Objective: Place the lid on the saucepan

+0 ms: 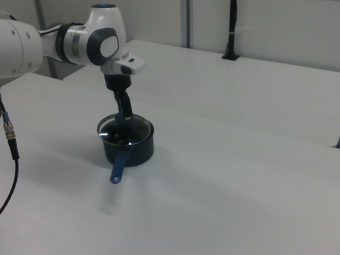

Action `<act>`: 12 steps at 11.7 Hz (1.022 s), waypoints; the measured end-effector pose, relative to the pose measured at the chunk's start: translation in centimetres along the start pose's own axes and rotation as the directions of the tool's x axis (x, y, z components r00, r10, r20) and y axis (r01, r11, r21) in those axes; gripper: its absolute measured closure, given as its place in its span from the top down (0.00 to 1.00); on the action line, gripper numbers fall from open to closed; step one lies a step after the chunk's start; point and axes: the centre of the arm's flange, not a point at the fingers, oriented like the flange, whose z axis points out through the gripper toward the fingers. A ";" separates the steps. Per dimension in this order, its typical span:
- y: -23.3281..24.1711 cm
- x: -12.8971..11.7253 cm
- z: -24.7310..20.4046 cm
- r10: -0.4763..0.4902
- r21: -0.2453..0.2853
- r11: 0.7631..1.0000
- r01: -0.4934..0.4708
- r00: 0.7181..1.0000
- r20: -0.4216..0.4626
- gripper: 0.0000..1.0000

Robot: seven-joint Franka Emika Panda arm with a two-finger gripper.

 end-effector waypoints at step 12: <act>17.6 -3.0 -21.3 -0.184 0.006 0.983 0.184 0.982 -0.030 1.00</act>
